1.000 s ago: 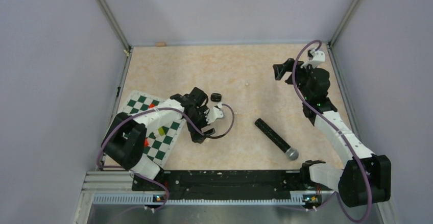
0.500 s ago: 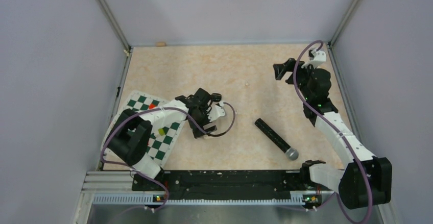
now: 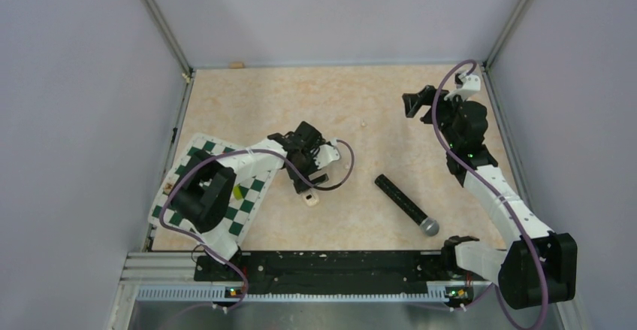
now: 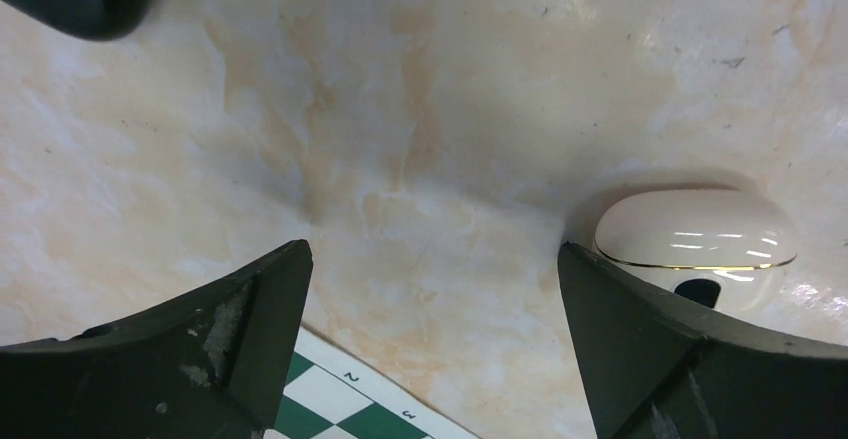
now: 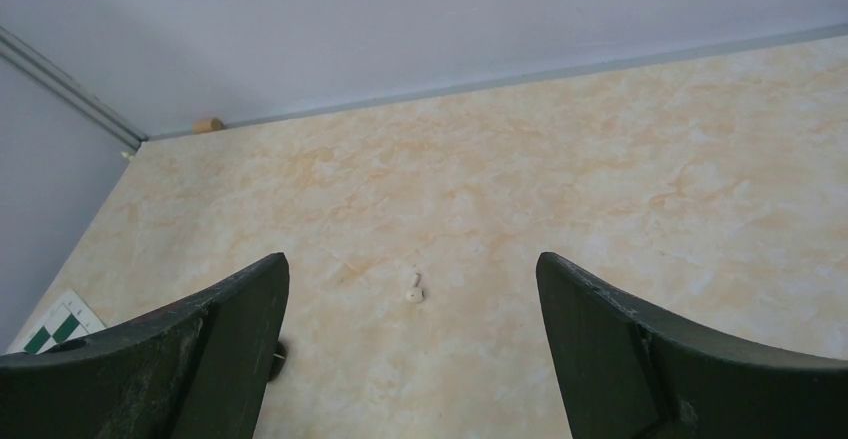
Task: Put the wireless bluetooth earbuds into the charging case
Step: Pick up the charging case at the center of the board.
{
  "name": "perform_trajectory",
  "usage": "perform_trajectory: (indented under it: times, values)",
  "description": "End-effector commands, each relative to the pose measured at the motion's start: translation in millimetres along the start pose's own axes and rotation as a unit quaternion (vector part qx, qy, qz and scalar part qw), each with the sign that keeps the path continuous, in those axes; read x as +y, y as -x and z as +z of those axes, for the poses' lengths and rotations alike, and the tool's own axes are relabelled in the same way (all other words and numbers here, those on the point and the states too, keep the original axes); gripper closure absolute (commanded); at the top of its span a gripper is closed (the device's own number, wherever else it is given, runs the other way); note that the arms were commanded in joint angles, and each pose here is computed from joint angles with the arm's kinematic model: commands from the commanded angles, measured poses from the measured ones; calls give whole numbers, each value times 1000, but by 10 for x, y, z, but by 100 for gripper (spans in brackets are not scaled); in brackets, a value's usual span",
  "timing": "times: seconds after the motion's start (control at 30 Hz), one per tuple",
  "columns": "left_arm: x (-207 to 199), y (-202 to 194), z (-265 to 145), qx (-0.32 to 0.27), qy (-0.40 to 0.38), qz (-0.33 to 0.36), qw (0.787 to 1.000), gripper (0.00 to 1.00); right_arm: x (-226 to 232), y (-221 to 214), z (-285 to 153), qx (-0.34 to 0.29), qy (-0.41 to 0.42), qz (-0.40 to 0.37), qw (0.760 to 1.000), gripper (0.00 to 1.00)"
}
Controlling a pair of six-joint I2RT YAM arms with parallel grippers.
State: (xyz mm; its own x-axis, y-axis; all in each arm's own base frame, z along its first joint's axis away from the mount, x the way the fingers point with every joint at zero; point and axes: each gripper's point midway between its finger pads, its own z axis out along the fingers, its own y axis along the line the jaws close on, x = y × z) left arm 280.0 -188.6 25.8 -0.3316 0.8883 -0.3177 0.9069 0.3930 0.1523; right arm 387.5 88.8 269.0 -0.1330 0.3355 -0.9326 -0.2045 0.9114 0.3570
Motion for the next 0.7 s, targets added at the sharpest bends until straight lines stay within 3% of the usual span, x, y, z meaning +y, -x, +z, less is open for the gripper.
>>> perform_trajectory:
  times: [0.0,0.17,0.3,0.5,0.67]
  values:
    - [52,259,-69,-29,8,-9,1000,1,-21,172,-34,-30,-4,-2,1000,8]
    - [345,226,-323,-52,90,-37,994,1,-16,182,-37,-31,-2,-3,1000,8]
    - [378,203,-553,-96,91,-62,989,1,-13,159,-24,-27,0,-2,1000,8]
    - [-136,222,-566,-160,-6,-33,987,10,-36,153,-17,-27,-5,-3,1000,8]
    - [-492,158,-448,-155,-73,-36,985,12,-53,171,-23,-30,-9,-5,999,8]
